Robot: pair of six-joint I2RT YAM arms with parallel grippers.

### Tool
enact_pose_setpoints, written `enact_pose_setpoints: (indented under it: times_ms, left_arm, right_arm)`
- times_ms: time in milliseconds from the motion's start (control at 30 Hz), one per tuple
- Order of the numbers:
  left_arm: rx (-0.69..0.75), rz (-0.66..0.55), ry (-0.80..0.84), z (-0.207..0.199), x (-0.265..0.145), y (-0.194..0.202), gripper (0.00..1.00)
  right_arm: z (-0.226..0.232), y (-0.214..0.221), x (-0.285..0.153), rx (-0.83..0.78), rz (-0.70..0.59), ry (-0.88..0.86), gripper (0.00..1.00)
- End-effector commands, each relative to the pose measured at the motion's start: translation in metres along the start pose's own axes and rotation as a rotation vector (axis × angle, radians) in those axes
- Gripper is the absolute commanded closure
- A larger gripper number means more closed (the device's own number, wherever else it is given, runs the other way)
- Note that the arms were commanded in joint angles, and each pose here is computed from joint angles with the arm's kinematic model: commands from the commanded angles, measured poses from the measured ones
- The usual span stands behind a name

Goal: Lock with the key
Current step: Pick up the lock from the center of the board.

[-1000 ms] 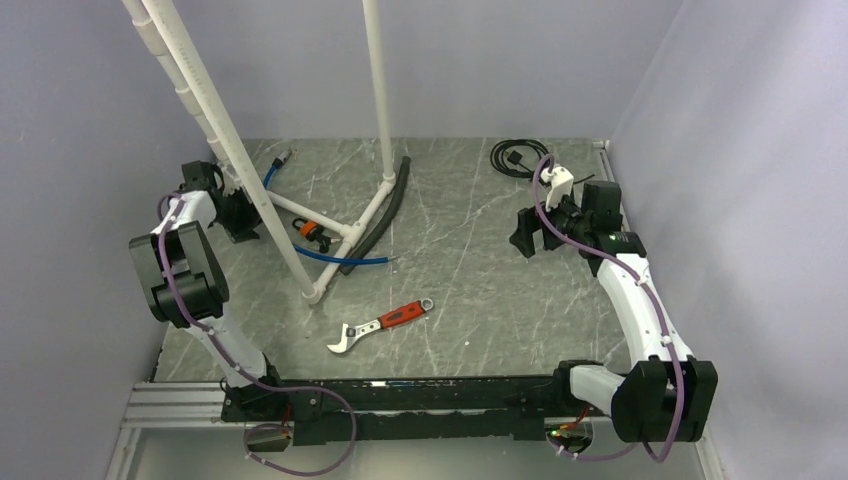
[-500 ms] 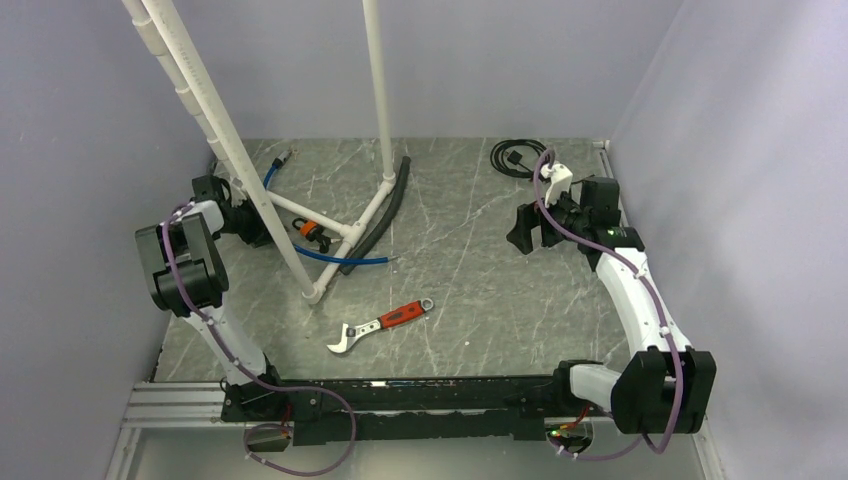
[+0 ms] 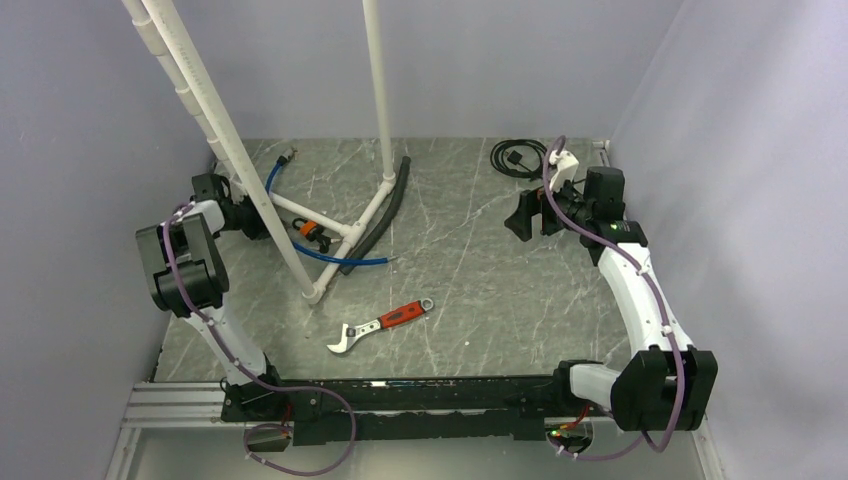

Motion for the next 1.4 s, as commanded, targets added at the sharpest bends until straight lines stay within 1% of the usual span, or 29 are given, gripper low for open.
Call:
enact_pose_setpoints:
  times_ms: [0, 133, 267, 367, 567, 767, 900, 1167, 1267, 1367]
  left_arm:
    - [0.194, -0.122, 0.167, -0.064, -0.041, -0.033, 1.00]
    - [0.374, -0.143, 0.268, -0.112, -0.063, -0.038, 1.00]
    - [0.539, -0.173, 0.317, -0.147, -0.081, -0.043, 1.00]
    - [0.644, -0.169, 0.354, -0.171, -0.090, -0.042, 1.00]
    - [0.834, -0.191, 0.404, -0.205, -0.111, -0.041, 1.00]
    - [1.047, -0.153, 0.469, -0.221, -0.129, -0.031, 1.00]
    - [1.113, -0.141, 0.480, -0.221, -0.135, -0.027, 1.00]
    - [1.296, -0.185, 0.509, -0.229, -0.153, -0.019, 1.00]
    - [1.322, -0.187, 0.520, -0.231, -0.155, -0.018, 1.00]
    - [1.333, -0.187, 0.541, -0.233, -0.157, -0.015, 1.00]
  right_arm:
    - [0.014, -0.041, -0.006, -0.037, -0.097, -0.050, 0.00]
    - [0.020, -0.056, -0.008, -0.031, -0.107, -0.073, 0.00]
    - [0.031, -0.072, -0.013, -0.079, -0.152, -0.128, 0.00]
    - [0.041, -0.081, -0.016, -0.128, -0.155, -0.187, 0.00]
    - [0.058, -0.097, -0.018, -0.214, -0.167, -0.309, 0.00]
    - [0.087, -0.120, -0.002, -0.318, -0.174, -0.390, 0.00]
    - [0.114, -0.139, 0.013, -0.401, -0.180, -0.426, 0.00]
    - [0.176, -0.171, 0.056, -0.477, -0.198, -0.539, 0.00]
    - [0.200, -0.180, 0.079, -0.542, -0.221, -0.579, 0.00]
    - [0.224, -0.184, 0.107, -0.652, -0.233, -0.596, 0.01]
Point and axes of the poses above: each gripper's point midway between its finger pads, its own x axis out along the fingers, its own z axis along the line the jaws close on, y = z × x, the point moved 1 cm from there along -x, back along the fingers, and after that the axes turned 9 degrees about x, right-handed, at the moved point
